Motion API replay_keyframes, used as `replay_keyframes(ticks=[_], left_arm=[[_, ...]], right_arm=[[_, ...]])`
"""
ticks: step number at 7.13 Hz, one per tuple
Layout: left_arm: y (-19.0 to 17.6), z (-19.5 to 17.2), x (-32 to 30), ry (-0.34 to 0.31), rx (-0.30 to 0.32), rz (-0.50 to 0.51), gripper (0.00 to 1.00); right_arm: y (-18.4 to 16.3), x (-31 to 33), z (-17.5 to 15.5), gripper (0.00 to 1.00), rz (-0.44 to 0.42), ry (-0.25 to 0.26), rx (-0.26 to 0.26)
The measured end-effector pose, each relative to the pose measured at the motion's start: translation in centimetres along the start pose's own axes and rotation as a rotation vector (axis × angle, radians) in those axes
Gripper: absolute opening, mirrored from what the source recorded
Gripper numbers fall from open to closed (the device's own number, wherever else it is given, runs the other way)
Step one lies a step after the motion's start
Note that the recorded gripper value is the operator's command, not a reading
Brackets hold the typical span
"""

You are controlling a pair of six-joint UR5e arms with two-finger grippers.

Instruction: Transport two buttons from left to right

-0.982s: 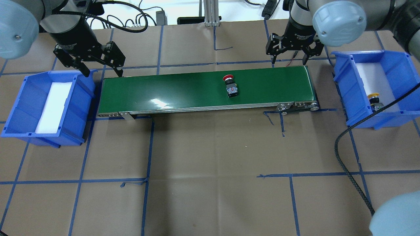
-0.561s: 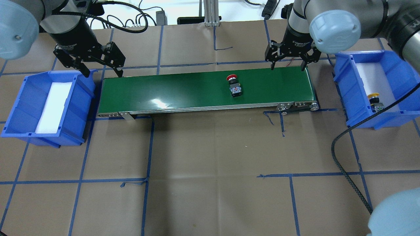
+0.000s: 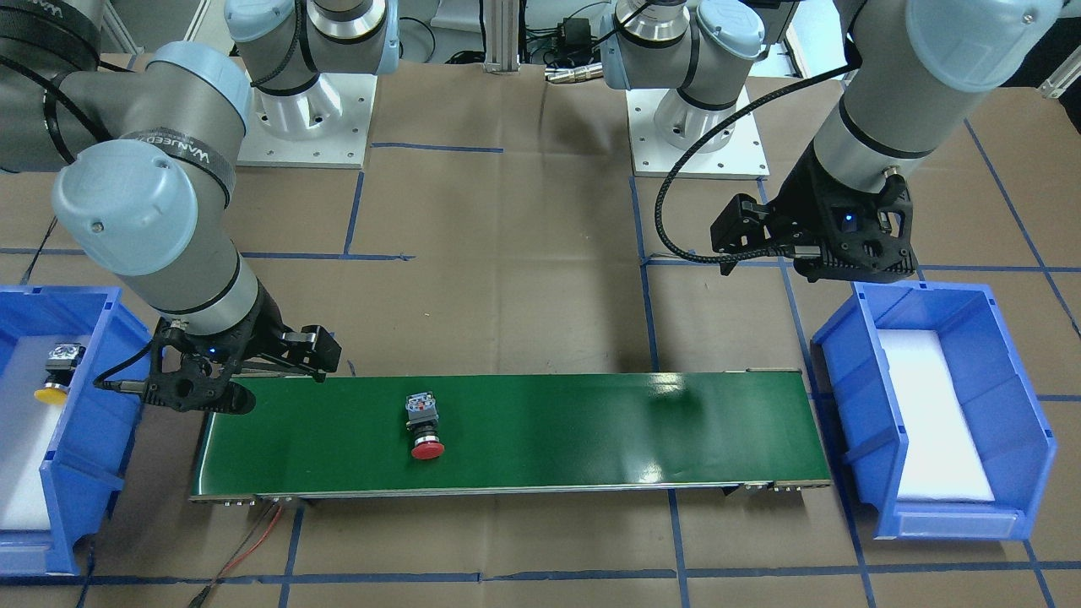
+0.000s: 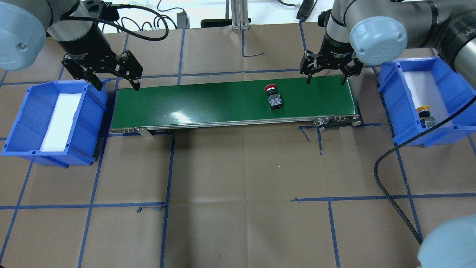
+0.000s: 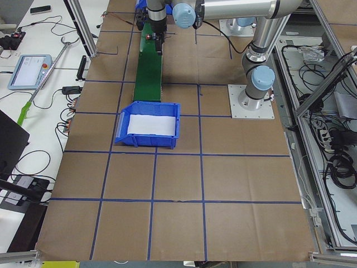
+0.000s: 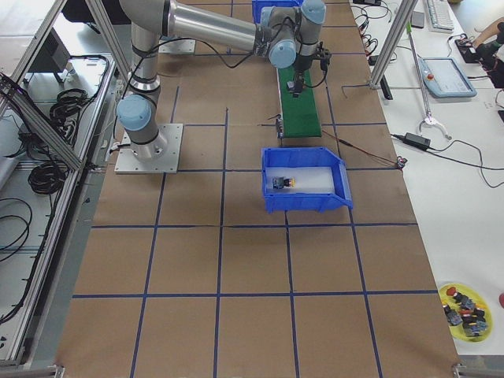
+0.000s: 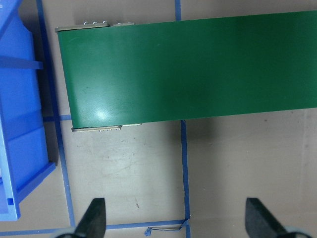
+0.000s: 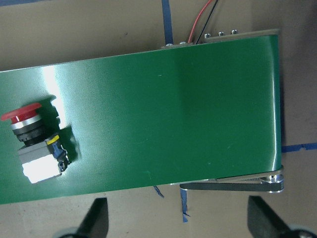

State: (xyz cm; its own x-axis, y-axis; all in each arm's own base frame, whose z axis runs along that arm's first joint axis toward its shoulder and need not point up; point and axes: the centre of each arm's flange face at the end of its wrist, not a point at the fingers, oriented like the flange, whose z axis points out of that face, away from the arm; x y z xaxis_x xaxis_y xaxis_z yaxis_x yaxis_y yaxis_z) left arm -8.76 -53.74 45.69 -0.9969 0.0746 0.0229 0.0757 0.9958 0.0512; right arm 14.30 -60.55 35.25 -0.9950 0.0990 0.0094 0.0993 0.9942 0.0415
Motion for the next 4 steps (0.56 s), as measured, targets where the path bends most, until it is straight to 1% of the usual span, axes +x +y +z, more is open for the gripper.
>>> replay_keyframes(ticks=[1,2,3,4], left_arm=[[0.3,0.7,-0.9,-0.022,-0.021,0.045,1.0],[0.7,1.1,-2.6,-0.062,-0.041,0.08,0.99],[0.8,0.8,-4.1,-0.08,-0.042,0.073,0.99],[0.7,0.2,-4.5,-0.078,-0.029,0.064,0.99]], right_arm=[[-0.1,0.0,0.2,1.0,-0.001,0.0,-0.003],[-0.2,-0.1,0.7,1.0,-0.002,0.001,-0.008],[-0.8,-0.4,1.2,1.0,-0.003,-0.001,0.008],[-1.6,-0.8,2.0,1.0,-0.009,-0.005,0.042]])
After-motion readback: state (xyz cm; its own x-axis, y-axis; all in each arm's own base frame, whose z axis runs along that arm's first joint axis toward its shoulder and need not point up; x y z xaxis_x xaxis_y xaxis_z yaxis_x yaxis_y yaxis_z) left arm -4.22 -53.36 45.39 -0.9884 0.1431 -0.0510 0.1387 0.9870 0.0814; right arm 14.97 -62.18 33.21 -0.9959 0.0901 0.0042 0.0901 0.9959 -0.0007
